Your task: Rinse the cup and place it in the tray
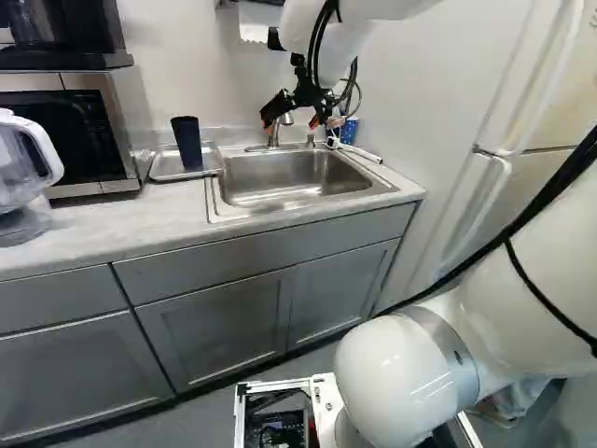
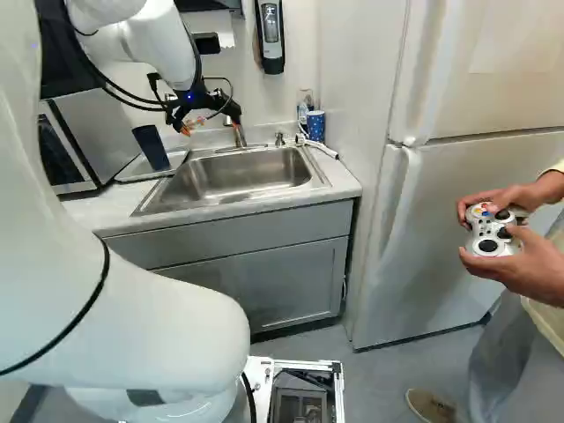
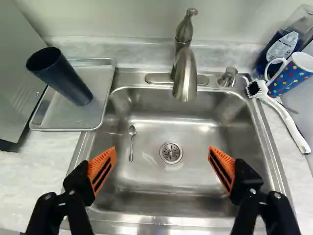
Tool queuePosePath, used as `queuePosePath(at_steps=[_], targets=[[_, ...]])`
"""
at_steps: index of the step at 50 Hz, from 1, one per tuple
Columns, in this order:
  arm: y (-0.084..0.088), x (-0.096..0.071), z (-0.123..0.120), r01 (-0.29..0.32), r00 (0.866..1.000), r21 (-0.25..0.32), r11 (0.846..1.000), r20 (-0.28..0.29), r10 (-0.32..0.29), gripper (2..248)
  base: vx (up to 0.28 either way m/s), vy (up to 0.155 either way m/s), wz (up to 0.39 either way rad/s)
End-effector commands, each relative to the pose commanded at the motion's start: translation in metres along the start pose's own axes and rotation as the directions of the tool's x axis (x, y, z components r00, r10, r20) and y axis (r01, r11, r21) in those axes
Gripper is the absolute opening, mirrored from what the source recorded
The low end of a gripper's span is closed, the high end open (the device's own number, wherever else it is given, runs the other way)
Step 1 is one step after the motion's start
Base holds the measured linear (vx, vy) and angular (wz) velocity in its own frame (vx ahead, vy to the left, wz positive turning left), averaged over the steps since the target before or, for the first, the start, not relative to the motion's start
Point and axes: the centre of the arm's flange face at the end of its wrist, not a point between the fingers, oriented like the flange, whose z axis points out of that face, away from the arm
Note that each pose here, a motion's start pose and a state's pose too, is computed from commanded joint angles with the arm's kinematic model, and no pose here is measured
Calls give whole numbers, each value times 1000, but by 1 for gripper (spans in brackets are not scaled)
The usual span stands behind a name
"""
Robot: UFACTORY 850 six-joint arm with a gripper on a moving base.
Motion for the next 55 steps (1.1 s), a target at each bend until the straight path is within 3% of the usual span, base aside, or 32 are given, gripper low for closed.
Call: queuePosePath(at_steps=[35, 55], targets=[[0, 0, 0, 0, 1000, 0, 1000, 0, 0, 247, -102, -2, 9], [0, 0, 0, 0, 1000, 0, 1000, 0, 0, 247, -119, 35, 188]])
